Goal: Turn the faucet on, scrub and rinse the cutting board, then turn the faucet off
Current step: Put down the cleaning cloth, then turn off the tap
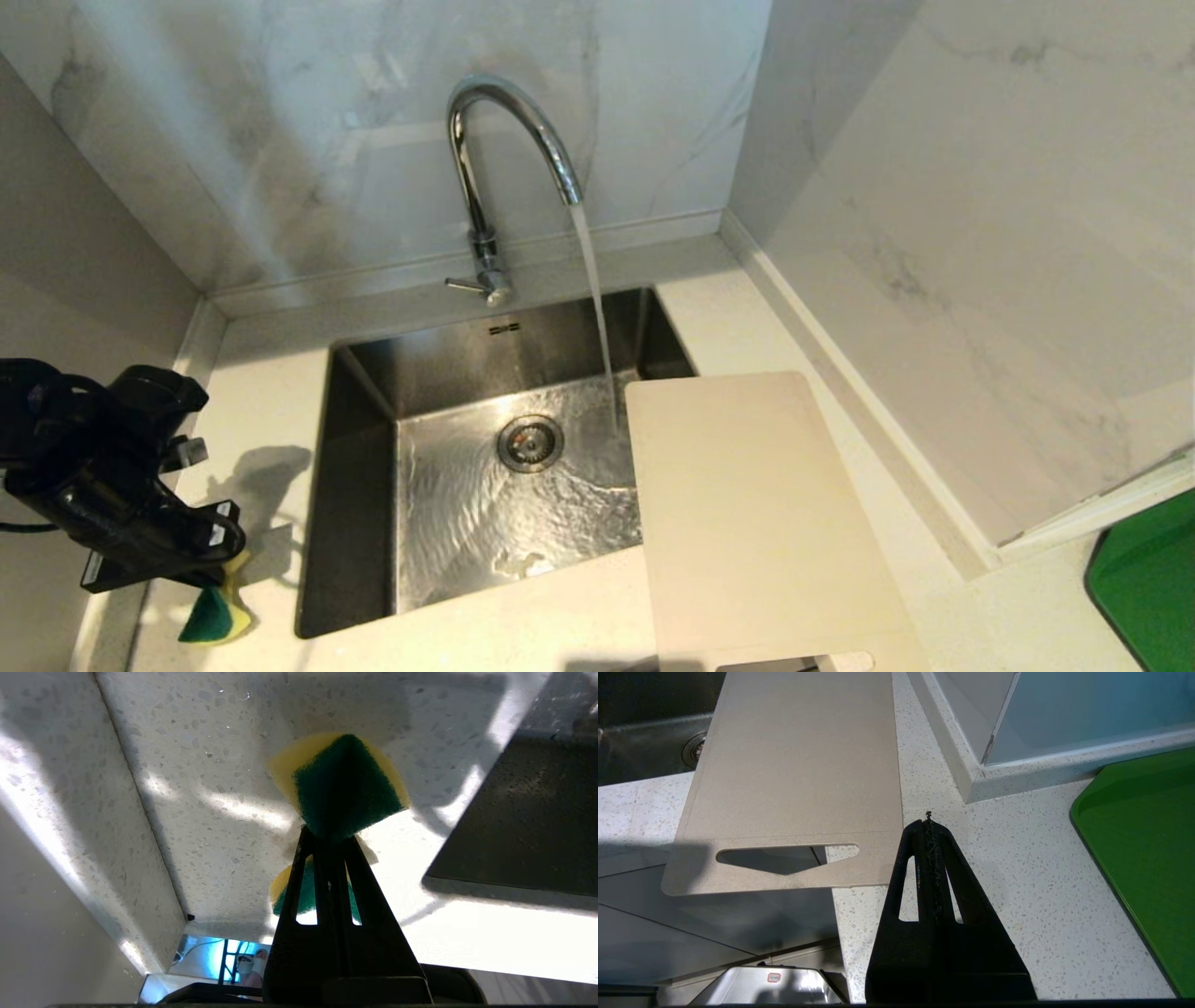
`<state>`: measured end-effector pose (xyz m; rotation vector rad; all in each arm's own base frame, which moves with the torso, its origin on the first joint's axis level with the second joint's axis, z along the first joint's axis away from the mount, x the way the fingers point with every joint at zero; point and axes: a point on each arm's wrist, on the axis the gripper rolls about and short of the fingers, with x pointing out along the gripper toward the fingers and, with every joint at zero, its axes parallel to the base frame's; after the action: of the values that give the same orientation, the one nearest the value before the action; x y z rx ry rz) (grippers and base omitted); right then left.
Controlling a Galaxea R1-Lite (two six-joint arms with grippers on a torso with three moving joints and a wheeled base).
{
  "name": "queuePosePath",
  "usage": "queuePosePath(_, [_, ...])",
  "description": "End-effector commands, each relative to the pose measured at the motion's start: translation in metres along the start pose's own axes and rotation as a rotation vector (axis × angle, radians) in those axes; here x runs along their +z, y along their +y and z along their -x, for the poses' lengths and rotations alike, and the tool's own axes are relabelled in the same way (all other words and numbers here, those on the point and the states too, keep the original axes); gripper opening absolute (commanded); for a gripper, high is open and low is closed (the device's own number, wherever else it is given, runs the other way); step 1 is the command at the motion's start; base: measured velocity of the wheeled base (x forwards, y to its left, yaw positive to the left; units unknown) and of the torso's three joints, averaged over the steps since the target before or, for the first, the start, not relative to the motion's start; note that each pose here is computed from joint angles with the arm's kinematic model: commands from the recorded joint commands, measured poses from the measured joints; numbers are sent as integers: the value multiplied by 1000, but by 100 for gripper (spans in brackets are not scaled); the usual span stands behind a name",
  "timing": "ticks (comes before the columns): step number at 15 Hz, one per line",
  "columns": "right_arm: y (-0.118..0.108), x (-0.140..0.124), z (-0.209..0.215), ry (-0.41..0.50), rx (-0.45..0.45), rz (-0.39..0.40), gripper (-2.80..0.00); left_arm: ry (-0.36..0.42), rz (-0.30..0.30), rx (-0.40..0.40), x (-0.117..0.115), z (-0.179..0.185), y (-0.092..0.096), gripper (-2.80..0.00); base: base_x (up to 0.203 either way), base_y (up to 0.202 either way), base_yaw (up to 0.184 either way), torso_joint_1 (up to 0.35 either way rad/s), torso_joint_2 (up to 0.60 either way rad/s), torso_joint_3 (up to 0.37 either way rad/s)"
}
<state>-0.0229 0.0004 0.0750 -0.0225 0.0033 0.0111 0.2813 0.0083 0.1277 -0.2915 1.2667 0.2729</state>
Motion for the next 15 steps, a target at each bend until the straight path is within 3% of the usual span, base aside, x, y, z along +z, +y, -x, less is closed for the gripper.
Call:
queuePosePath(1, [0,0,0,1,0,0,-280,22,-11,9,1,-7,-1,-280,0,0,0,0,0,0])
queuePosePath(4, [0,0,0,0,0,-1,-280,10,-30,1,0,-2,-2,-280,0,0,0,0,0,0])
queuePosePath(5, [0,0,0,1,0,-1,-280,5,-25,0,0,-1,-1,0,0,0,0,0,0,0])
queuePosePath(10, [0,0,0,1,0,-1,-280,-32,-12,-4,-1,12,5,0,0,0,0,0,0,0])
queuePosePath(15, [0,0,0,1,0,-1,-280,-146,-34,-80,-14,56,3,0,0,0,0,0,0,0])
